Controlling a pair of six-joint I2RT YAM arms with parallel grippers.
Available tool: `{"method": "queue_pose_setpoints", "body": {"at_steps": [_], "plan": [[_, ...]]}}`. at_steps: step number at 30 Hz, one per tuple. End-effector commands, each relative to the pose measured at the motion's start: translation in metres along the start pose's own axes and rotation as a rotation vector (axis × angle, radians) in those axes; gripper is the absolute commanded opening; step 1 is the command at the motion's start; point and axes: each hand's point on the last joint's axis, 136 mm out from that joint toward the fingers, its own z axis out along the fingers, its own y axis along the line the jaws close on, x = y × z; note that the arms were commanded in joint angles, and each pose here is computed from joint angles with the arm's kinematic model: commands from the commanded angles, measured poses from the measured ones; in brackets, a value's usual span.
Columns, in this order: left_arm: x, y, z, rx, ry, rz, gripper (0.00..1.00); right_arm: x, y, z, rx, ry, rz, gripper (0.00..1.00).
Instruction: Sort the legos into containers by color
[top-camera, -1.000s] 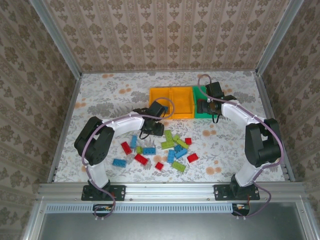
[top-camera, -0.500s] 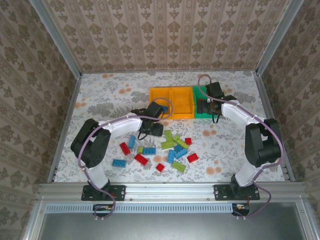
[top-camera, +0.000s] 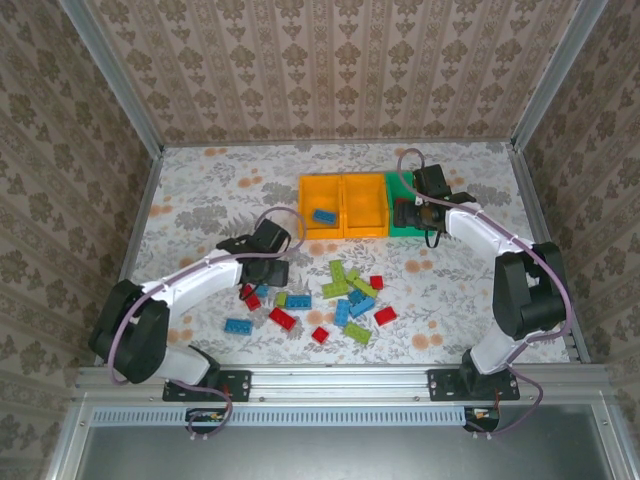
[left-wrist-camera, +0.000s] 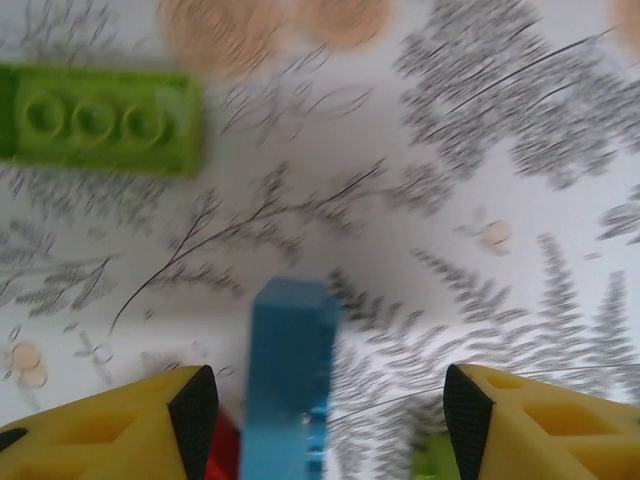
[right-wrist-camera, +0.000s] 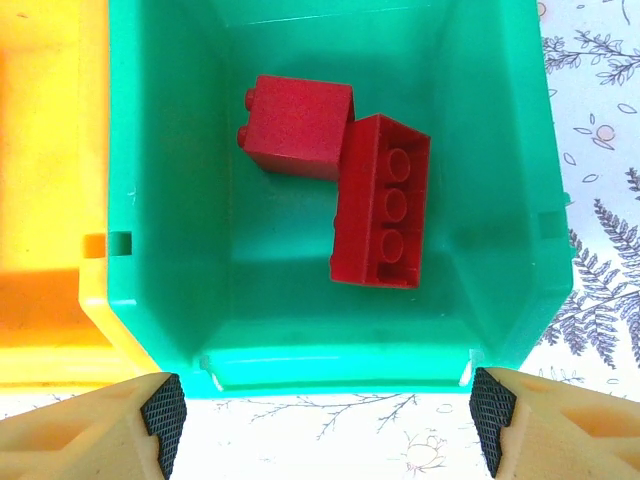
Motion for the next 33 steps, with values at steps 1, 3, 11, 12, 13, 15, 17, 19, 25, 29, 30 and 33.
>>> {"method": "queue_pose_setpoints", "body": {"at_steps": [1, 3, 11, 12, 13, 15, 17, 19, 25, 29, 30, 33], "plan": [[0.011, 0.004, 0.001, 0.009, 0.028, -0.002, 0.63, 0.002, 0.005, -0.01, -0.038, -0.006, 0.016, 0.78], [0.014, 0.004, 0.003, 0.014, 0.039, 0.001, 0.62, 0.002, 0.005, -0.012, -0.038, -0.008, 0.018, 0.78], [0.029, 0.009, 0.016, 0.013, 0.069, -0.006, 0.59, 0.004, 0.002, -0.015, -0.028, -0.008, 0.016, 0.78], [0.028, 0.008, 0.017, 0.018, 0.065, -0.005, 0.58, 0.004, 0.002, -0.015, -0.027, -0.007, 0.015, 0.78], [0.026, 0.008, 0.019, 0.02, 0.064, -0.007, 0.57, 0.004, 0.002, -0.015, -0.027, -0.007, 0.018, 0.78], [0.023, 0.007, 0.023, 0.029, 0.065, -0.007, 0.55, 0.005, 0.003, -0.015, -0.029, -0.006, 0.019, 0.78], [0.018, 0.005, 0.026, 0.034, 0.067, 0.0, 0.51, 0.006, 0.002, -0.015, -0.028, -0.003, 0.02, 0.78], [0.015, 0.003, 0.028, 0.035, 0.067, 0.006, 0.48, 0.009, 0.002, -0.016, -0.027, 0.0, 0.018, 0.78], [0.011, 0.003, 0.027, 0.033, 0.056, 0.011, 0.33, 0.022, -0.004, -0.016, -0.011, 0.012, 0.012, 0.78], [0.006, 0.001, 0.025, 0.039, 0.042, 0.012, 0.25, 0.031, -0.004, -0.013, -0.012, 0.027, 0.018, 0.78], [0.002, 0.0, 0.023, 0.045, 0.032, 0.011, 0.23, 0.033, -0.004, -0.012, -0.013, 0.03, 0.02, 0.78], [-0.015, -0.009, 0.015, 0.077, -0.009, 0.01, 0.21, 0.041, -0.002, -0.012, -0.016, 0.035, 0.027, 0.78]]}}
